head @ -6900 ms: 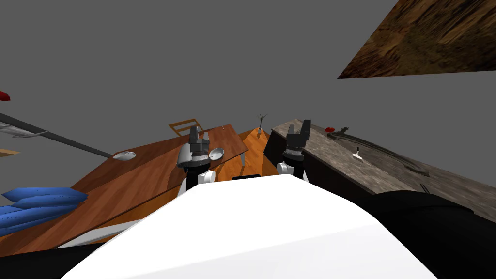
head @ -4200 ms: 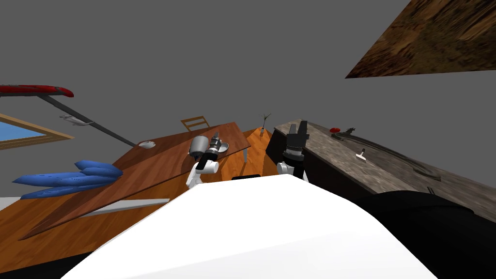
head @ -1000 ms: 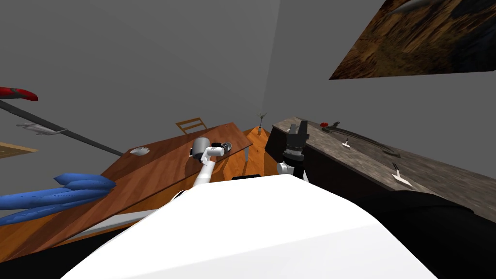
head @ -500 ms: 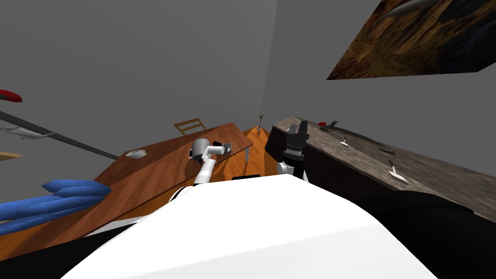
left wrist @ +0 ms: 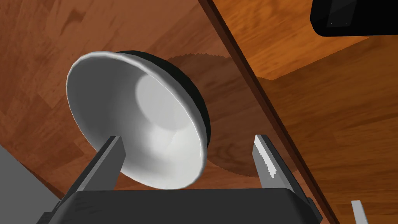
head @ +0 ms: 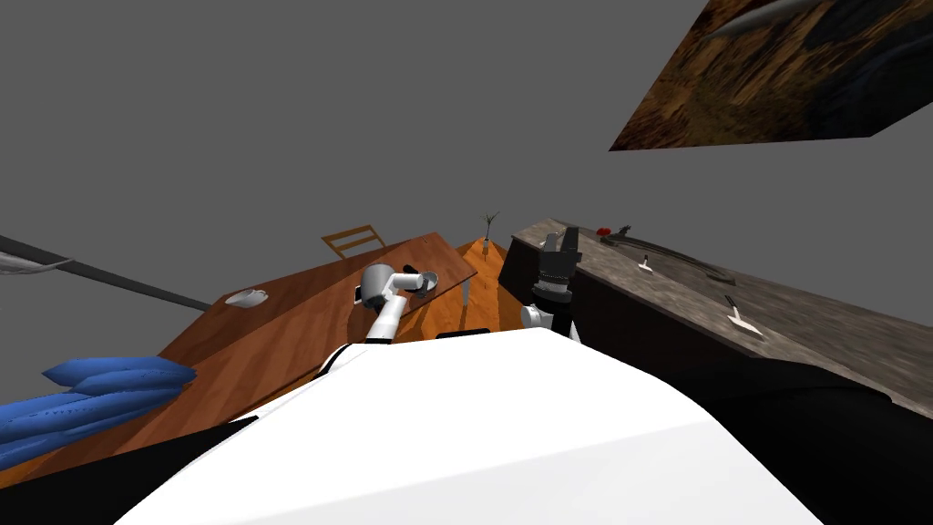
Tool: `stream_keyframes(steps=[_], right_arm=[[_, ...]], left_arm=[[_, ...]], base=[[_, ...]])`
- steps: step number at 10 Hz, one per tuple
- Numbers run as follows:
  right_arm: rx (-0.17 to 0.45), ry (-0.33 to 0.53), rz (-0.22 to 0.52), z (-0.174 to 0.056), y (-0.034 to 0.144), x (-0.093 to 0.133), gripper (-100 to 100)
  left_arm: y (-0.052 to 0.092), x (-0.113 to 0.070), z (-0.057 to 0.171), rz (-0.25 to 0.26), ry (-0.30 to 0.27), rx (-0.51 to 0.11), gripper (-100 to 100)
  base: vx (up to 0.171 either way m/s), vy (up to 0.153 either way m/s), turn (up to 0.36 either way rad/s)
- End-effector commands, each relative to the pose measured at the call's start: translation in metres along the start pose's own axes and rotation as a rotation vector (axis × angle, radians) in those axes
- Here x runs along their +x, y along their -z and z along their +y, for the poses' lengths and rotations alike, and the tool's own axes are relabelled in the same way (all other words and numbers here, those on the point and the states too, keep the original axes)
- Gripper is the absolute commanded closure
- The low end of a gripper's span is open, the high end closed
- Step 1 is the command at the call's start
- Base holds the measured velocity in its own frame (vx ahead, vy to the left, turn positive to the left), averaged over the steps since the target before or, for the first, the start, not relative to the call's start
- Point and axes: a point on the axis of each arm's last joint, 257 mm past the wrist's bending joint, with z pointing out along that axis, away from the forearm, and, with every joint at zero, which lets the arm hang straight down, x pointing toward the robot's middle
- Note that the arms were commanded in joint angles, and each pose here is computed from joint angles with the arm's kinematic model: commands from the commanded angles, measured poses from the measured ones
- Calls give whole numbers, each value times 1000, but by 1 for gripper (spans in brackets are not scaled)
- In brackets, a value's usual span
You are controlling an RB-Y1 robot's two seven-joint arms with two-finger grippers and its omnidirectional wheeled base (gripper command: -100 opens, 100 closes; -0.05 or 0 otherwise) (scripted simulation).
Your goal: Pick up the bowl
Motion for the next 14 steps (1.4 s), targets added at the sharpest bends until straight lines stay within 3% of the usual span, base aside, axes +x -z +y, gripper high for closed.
stream_keyframes(steps=[1, 2, 3, 4, 5, 9, 10, 14], right_arm=[[0, 0, 0, 0, 0, 0, 0], [0, 0, 0, 0, 0, 0, 0], [0, 0, 0, 0, 0, 0, 0], [0, 0, 0, 0, 0, 0, 0], [0, 0, 0, 0, 0, 0, 0], [0, 0, 0, 0, 0, 0, 0], [0, 0, 0, 0, 0, 0, 0], [0, 0, 0, 0, 0, 0, 0]], left_arm=[[-4, -4, 18, -6, 6, -64, -100], [-8, -7, 29, -10, 9, -95, -100], [-7, -4, 23, -8, 7, -73, -100], [-8, -4, 24, -8, 7, -78, 0], [-15, -4, 29, -9, 10, -76, -100], [-24, -5, 34, -11, 12, -77, -100], [-25, -4, 34, -11, 12, -75, 100], [-25, -5, 35, -11, 14, -76, 100]], base=[[77, 89, -48], [89, 79, -30], [40, 34, -7], [7, 7, 1], [16, 2, -20], [23, 2, -11], [0, 0, 0], [0, 0, 0]])
